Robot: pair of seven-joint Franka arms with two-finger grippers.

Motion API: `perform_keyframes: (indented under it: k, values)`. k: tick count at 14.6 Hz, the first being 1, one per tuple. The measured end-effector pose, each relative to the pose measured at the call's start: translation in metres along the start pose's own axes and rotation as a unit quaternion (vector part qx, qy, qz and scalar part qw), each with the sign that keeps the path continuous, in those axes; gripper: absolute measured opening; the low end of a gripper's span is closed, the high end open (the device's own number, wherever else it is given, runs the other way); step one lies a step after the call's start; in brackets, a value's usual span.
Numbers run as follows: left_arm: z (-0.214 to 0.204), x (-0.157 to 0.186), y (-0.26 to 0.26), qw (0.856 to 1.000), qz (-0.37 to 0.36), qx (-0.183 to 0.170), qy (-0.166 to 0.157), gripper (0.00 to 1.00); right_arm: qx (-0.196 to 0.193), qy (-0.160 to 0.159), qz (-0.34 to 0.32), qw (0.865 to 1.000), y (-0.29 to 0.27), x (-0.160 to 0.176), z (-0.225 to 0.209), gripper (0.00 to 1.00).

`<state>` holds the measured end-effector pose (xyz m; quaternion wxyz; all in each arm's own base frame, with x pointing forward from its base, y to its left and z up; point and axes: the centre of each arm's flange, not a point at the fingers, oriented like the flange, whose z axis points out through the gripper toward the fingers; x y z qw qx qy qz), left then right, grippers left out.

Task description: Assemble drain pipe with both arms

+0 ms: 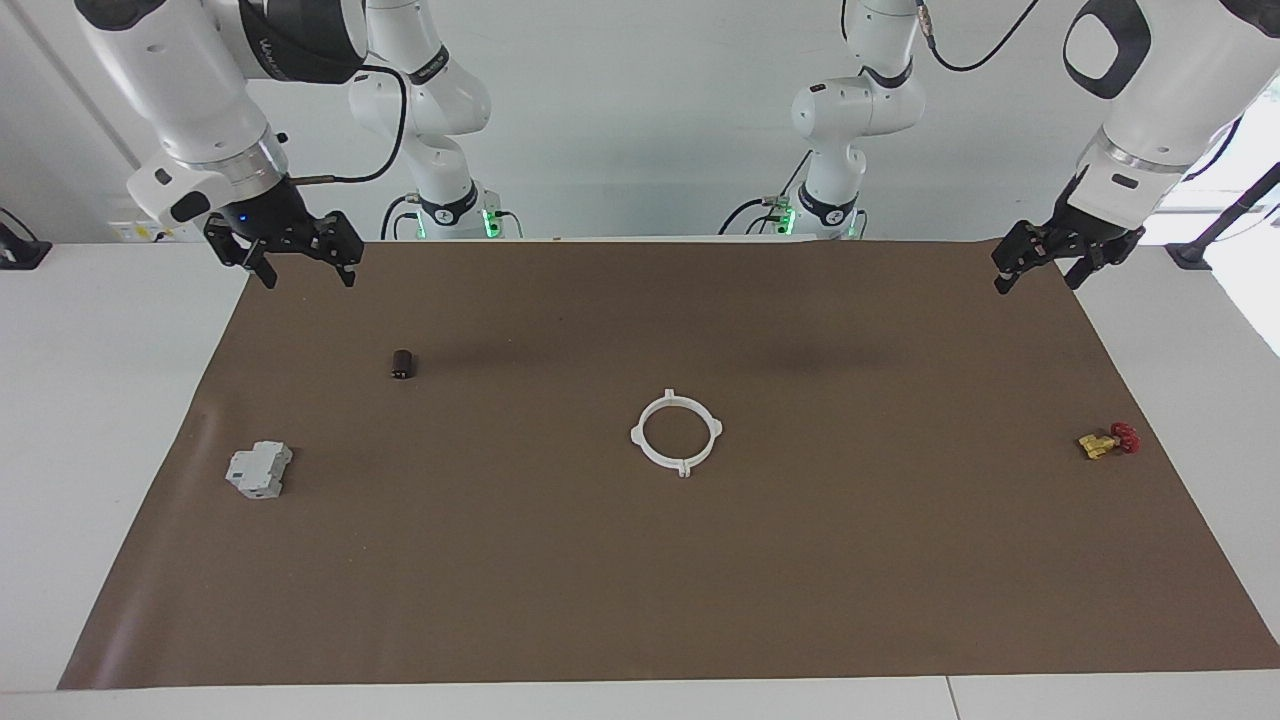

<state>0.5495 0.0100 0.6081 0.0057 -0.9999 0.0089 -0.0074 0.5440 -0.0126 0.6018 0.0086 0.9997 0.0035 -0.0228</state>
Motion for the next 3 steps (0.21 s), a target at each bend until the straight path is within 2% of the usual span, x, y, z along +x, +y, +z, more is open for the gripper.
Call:
perform_keyframes:
  k: [3]
  values:
    - [-0.0009, -0.0006, -0.0014, 1.0, -0.001, 0.0, 0.001, 1.0, 0.0, 0.0, 0.0, 1.0, 0.0, 0.0, 0.0, 1.0]
